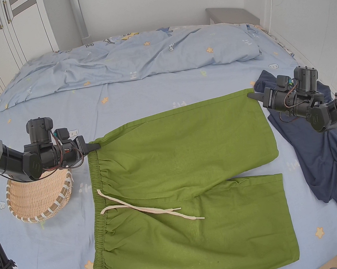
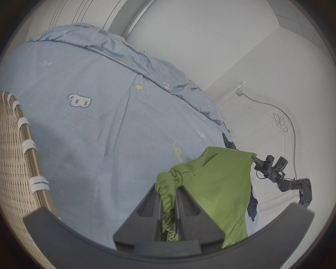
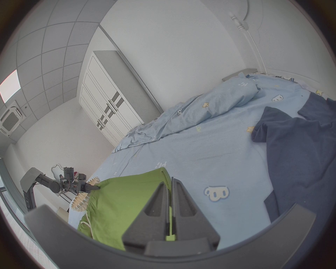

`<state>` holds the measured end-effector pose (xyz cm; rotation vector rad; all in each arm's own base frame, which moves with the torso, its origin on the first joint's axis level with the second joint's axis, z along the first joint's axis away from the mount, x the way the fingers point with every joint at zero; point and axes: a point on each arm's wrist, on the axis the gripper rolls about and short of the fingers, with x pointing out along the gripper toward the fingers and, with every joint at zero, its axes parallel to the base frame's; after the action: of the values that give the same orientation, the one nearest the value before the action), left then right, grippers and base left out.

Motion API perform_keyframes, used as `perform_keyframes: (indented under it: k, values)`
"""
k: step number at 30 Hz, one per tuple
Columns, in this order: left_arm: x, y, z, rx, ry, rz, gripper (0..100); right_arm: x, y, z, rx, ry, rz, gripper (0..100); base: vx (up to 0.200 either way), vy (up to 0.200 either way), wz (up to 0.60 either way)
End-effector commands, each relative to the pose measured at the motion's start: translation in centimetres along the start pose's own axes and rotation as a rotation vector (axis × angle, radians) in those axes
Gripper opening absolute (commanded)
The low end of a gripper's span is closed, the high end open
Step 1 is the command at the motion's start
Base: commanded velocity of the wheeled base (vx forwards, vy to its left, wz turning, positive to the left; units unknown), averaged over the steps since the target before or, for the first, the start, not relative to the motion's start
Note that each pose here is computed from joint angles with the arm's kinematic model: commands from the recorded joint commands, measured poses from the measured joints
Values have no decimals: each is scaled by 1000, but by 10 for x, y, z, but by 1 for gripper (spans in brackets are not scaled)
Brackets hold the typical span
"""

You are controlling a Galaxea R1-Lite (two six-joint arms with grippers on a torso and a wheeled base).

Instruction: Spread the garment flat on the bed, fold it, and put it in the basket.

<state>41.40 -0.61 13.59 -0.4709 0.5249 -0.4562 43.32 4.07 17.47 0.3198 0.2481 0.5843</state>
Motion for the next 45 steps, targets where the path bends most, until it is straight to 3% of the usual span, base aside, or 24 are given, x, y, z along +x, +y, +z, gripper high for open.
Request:
perform_keyframes:
  k: [1,6,16,17,27,36,39,45]
  values:
    - [6,7,-3,-3,-2,9,0,19,-21,-19,23,33,-15,0,0,0,0]
    - [16,13,-3,6,-41,52,0,35,-36,-28,29,41,-22,0,0,0,0]
    - [17,13,-2,8,-43,53,0,47,-46,-32,42,56,-33,0,0,0,0]
    - [17,13,-2,8,-43,53,100,48,-46,-32,43,59,-34,100,0,0,0]
    - [15,6,-2,16,-45,44,100,44,-46,-26,40,45,-44,100,0,0,0]
    - [-29,-29,18,55,-136,38,100,-23,-7,7,48,15,-67,100,0,0,0]
    - [-52,-45,3,0,-112,33,100,-64,16,0,130,47,-82,100,0,0,0]
    - [-94,-50,-67,-128,37,74,100,-121,43,-49,230,170,-115,100,0,0,0]
